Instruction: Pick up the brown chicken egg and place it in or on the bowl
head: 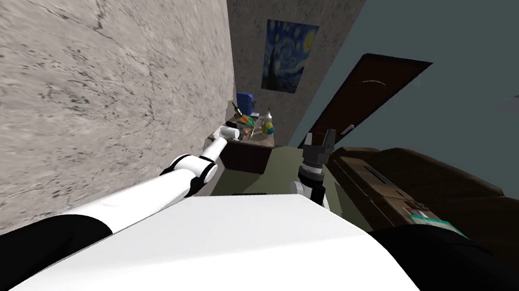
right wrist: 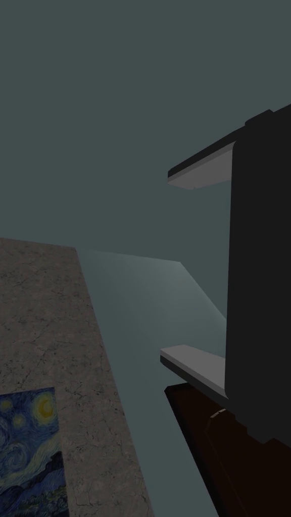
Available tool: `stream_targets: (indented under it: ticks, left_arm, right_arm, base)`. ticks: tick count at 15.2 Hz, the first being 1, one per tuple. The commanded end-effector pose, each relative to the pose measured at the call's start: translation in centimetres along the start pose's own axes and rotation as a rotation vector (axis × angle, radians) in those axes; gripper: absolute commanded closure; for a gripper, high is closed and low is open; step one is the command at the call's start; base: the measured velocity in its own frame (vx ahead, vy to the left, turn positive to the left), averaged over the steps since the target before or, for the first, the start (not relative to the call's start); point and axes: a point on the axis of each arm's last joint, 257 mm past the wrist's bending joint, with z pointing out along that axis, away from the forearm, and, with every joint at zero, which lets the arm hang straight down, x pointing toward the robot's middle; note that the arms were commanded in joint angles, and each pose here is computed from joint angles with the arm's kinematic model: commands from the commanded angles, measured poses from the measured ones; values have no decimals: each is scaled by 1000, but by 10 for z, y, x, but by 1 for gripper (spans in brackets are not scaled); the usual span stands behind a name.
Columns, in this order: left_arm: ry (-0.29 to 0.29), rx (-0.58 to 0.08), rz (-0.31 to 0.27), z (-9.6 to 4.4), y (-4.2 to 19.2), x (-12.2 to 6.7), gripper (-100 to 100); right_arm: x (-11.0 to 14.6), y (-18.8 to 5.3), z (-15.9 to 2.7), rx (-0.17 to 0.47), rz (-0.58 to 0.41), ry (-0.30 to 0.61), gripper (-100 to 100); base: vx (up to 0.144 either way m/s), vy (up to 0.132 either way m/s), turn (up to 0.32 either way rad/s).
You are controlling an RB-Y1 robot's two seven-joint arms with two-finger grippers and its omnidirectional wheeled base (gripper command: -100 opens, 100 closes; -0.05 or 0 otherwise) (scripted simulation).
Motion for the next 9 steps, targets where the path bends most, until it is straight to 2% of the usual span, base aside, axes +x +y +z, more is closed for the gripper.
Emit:
stream_targets:
  ticks: [1,7,9]
  left_arm:
    - [3,-32,12,-1,5,1,-100]
    - [-6,-133,63,-4,19,0,-100]
    - [-12,-171,83,-5,26,-2,-100]
  right_arm:
    - [0,0,0,0,0,0,0]
    - [0,0,0,0,0,0,0]
    - [0,0,0,0,0,0,0]
  base:
    - [109,29,-43]
    - [148,38,-52]
    - [197,63,-63]
